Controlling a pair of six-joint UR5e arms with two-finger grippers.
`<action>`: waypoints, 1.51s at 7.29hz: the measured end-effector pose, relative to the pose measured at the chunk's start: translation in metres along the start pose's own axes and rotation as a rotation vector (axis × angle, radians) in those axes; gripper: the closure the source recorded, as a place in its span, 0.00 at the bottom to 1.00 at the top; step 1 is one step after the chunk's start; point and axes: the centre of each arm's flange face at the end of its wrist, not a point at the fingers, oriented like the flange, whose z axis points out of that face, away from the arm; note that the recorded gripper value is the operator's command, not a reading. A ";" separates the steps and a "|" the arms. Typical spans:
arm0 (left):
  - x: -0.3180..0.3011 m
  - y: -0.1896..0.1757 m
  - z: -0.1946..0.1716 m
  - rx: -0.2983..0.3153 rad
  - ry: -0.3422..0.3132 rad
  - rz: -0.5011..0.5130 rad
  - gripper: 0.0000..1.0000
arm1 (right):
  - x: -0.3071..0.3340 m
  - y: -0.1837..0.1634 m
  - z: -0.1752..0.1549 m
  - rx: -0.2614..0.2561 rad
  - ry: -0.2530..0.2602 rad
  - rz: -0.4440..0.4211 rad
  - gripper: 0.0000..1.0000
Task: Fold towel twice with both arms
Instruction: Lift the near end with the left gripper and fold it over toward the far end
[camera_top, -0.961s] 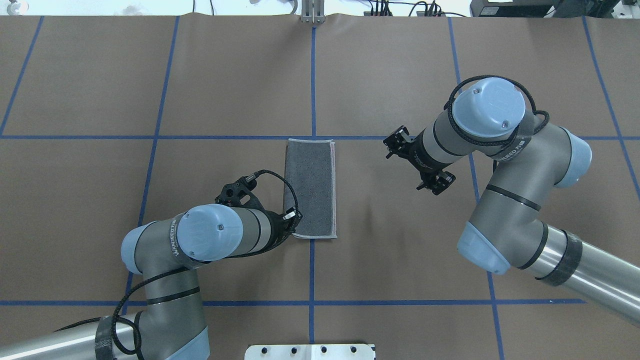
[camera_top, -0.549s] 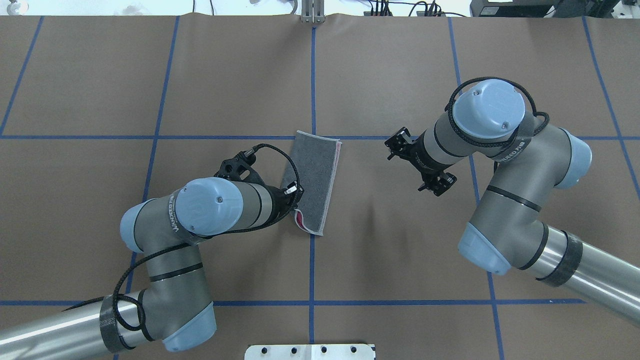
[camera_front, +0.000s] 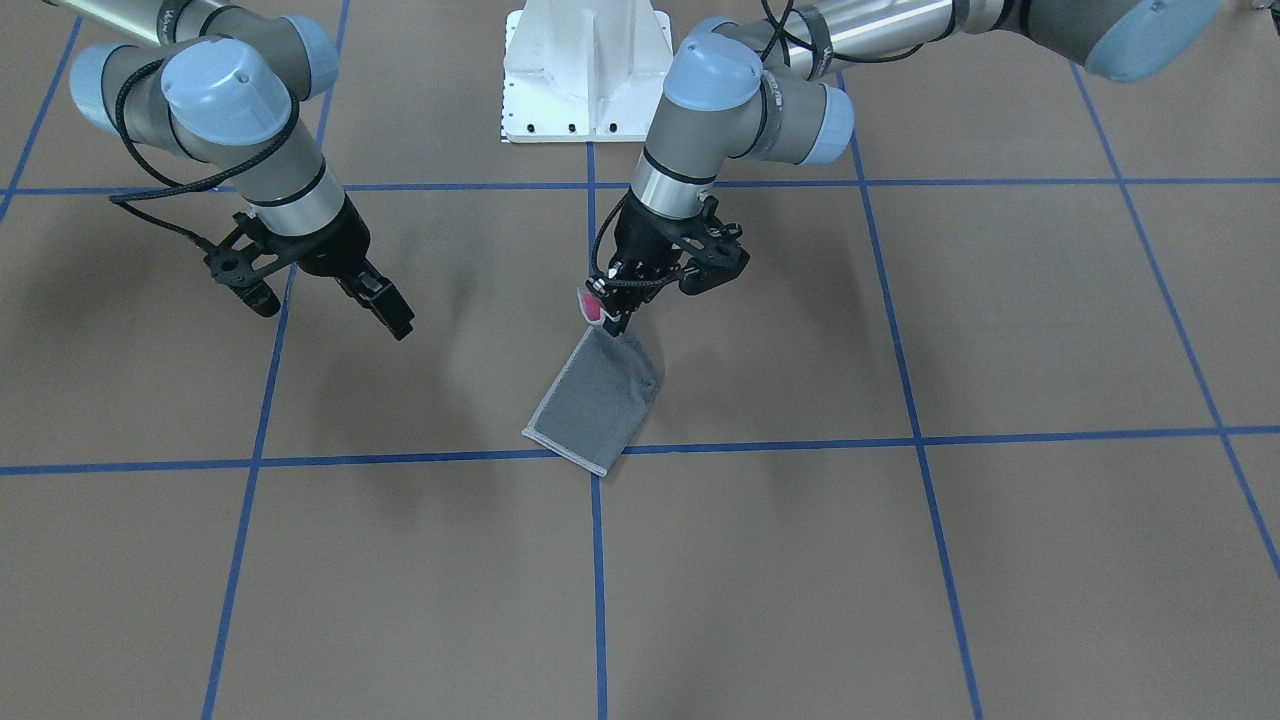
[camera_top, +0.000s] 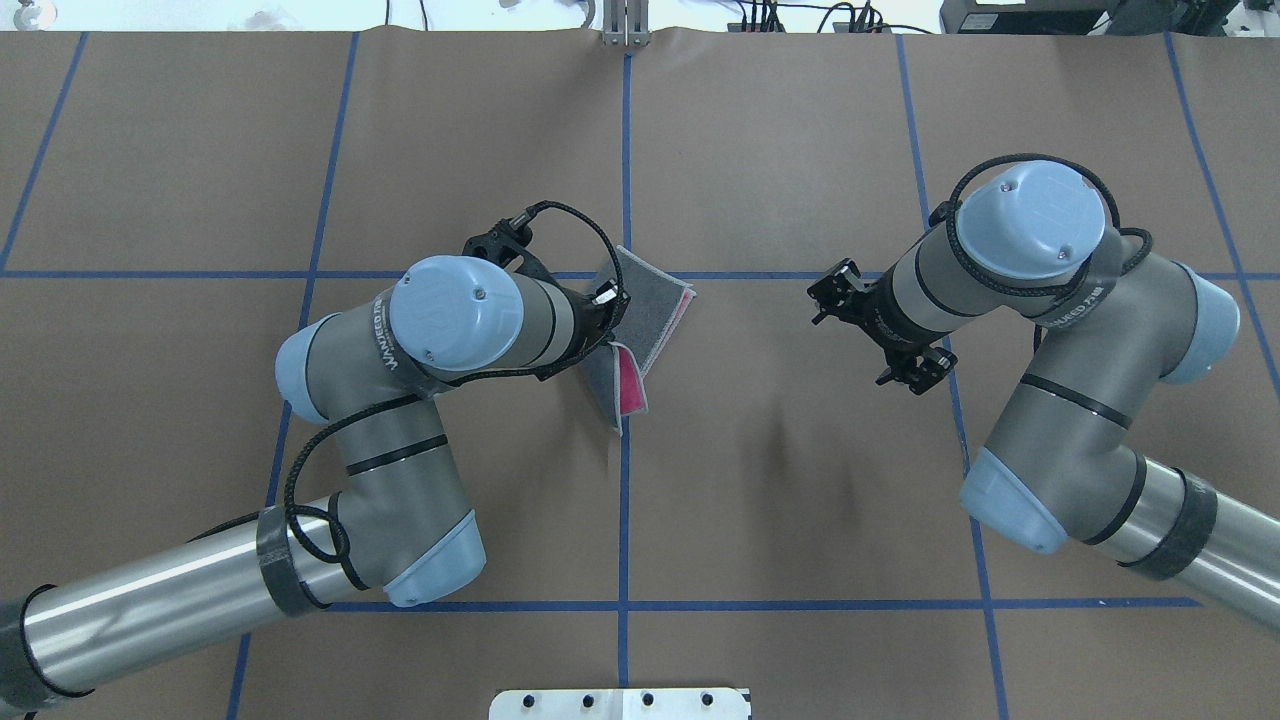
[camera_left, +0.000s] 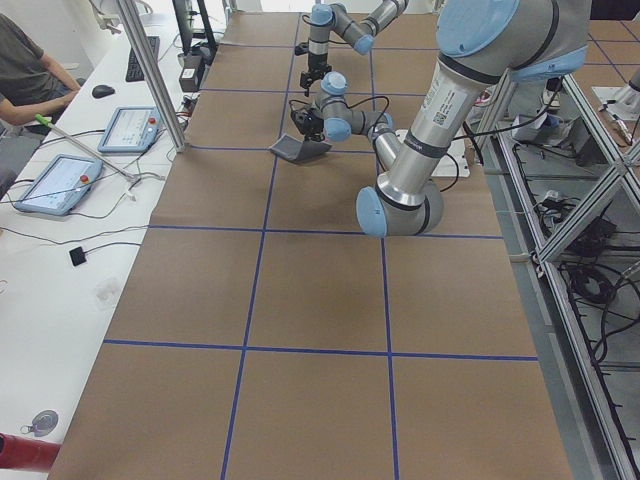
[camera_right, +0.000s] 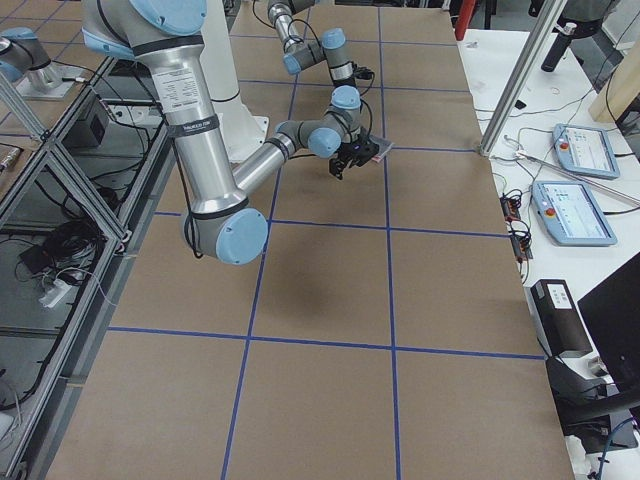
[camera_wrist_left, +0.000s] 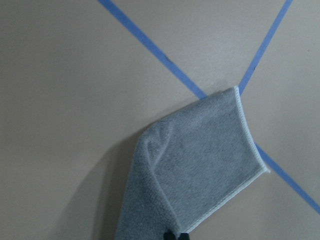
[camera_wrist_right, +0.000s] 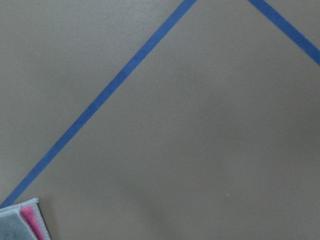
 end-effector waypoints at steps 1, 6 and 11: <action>0.017 -0.008 0.008 0.016 -0.002 -0.008 1.00 | 0.007 -0.010 -0.002 0.005 0.006 -0.009 0.00; 0.069 -0.041 0.034 0.076 -0.013 -0.009 1.00 | 0.024 -0.031 -0.006 0.013 0.019 -0.028 0.00; 0.076 -0.066 0.064 0.086 0.022 -0.011 0.72 | 0.025 -0.030 -0.010 0.015 0.014 -0.030 0.00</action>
